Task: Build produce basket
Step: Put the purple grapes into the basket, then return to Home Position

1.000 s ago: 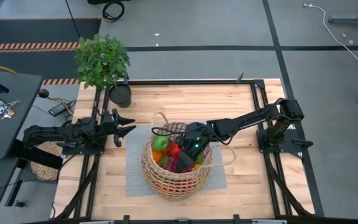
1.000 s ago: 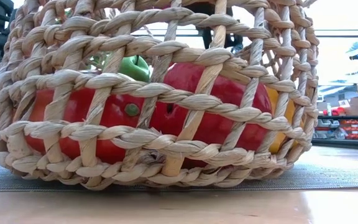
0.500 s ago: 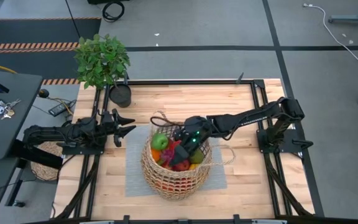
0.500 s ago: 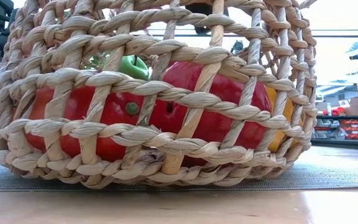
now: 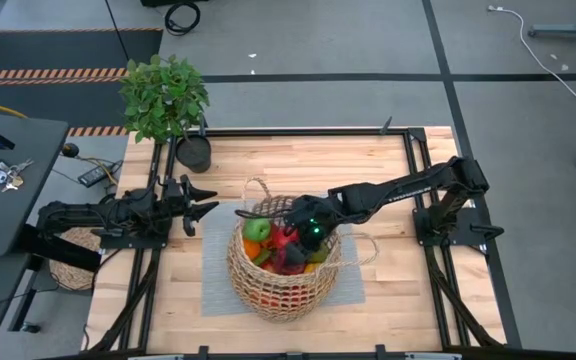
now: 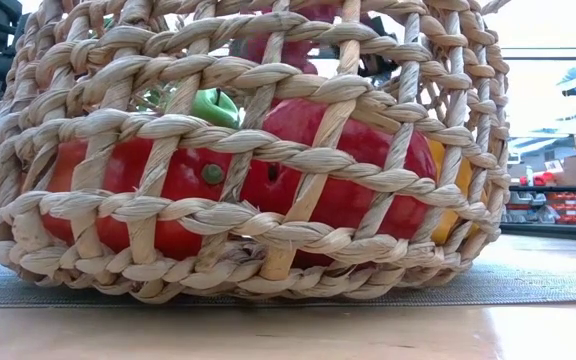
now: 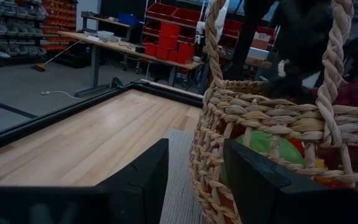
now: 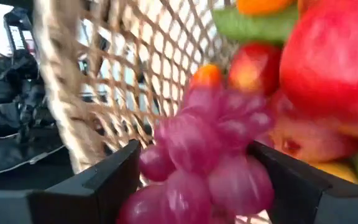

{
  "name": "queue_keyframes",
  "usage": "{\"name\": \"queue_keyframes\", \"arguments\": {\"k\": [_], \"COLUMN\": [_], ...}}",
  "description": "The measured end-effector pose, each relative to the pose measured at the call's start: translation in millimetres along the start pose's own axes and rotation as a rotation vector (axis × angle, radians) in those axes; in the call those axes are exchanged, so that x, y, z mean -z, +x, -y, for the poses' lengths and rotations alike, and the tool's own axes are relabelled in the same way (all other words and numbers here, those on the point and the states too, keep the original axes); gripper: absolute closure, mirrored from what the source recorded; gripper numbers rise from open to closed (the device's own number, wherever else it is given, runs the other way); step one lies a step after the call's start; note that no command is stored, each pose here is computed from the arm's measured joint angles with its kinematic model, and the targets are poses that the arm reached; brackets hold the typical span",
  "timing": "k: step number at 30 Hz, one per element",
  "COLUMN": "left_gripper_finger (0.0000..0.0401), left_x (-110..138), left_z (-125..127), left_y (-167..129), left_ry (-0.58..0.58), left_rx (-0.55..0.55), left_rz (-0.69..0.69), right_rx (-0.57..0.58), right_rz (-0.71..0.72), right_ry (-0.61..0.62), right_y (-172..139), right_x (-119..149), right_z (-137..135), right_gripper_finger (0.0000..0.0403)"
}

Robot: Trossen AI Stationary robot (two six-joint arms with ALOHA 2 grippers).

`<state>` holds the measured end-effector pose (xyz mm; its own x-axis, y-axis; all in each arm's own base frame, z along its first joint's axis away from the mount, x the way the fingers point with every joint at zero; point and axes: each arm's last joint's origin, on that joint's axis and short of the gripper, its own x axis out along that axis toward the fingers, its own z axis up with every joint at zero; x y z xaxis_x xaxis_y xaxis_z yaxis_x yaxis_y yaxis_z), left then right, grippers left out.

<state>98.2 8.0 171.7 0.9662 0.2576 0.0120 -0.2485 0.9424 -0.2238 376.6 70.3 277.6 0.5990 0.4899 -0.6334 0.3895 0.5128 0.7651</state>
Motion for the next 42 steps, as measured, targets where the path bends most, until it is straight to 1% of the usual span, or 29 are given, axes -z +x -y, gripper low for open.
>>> {"name": "queue_keyframes", "arguments": {"k": [3, 6, 8, 9, 11, 13, 14, 16, 18, 21, 23, 26, 28, 30, 33, 35, 38, 40, 42], "left_gripper_finger": [0.0241, 0.0241, 0.0241, 0.0241, 0.0241, 0.0241, 0.0241, 0.0241, 0.0241, 0.0241, 0.0241, 0.0241, 0.0241, 0.0241, 0.0241, 0.0241, 0.0241, 0.0241, 0.0241], "left_x": [0, 0, 0, 0, 0, 0, 0, 0, 0, 0, 0, 0, 0, 0, 0, 0, 0, 0, 0], "left_z": [0, 0, 0, 0, 0, 0, 0, 0, 0, 0, 0, 0, 0, 0, 0, 0, 0, 0, 0], "left_y": [0, 0, 0, 0, 0, 0, 0, 0, 0, 0, 0, 0, 0, 0, 0, 0, 0, 0, 0], "left_ry": [0.000, 0.000, 0.000, 0.000, 0.000, 0.000, 0.000, 0.000, 0.000, 0.000, 0.000, 0.000, 0.000, 0.000, 0.000, 0.000, 0.000, 0.000, 0.000], "left_rx": [0.000, 0.000, 0.000, 0.000, 0.000, 0.000, 0.000, 0.000, 0.000, 0.000, 0.000, 0.000, 0.000, 0.000, 0.000, 0.000, 0.000, 0.000, 0.000], "left_rz": [0.000, 0.000, 0.000, 0.000, 0.000, 0.000, 0.000, 0.001, 0.001, 0.001, 0.000, 0.000, 0.000, 0.000, 0.000, 0.000, 0.000, 0.000, 0.000], "right_rx": [0.050, 0.088, 0.105, 0.101, 0.058, 0.007, -0.001, 0.017, 0.058, 0.173, 0.227, 0.250, 0.251, 0.255, 0.271, 0.283, 0.306, 0.307, 0.317], "right_rz": [0.031, 0.024, 0.006, -0.005, 0.001, 0.023, 0.039, 0.094, 0.141, 0.198, 0.227, 0.234, 0.233, 0.233, 0.253, 0.285, 0.347, 0.371, 0.411], "right_ry": [-0.050, -0.063, -0.060, -0.059, -0.085, -0.132, -0.163, -0.254, -0.367, -0.567, -0.724, -0.960, -1.050, -1.071, -1.048, -0.991, -0.848, -0.818, -0.815], "right_y": [-11, -20, -21, -22, -21, -20, -19, -17, -15, -11, -10, -10, -10, -10, -11, -14, -29, -40, -51], "right_x": [-2, -2, -1, 0, 1, 2, 4, 7, 11, 19, 21, 22, 21, 21, 17, 14, 9, 7, 6], "right_z": [-12, -19, -18, -19, -26, -34, -37, -41, -43, -43, -44, -48, -49, -49, -48, -47, -46, -46, -49], "right_gripper_finger": [0.0110, 0.0110, 0.0110, 0.0110, 0.0110, 0.0110, 0.0110, 0.0110, 0.0110, 0.0110, 0.0110, 0.0110, 0.0110, 0.0110, 0.0110, 0.0110, 0.0110, 0.0110, 0.0112]}}
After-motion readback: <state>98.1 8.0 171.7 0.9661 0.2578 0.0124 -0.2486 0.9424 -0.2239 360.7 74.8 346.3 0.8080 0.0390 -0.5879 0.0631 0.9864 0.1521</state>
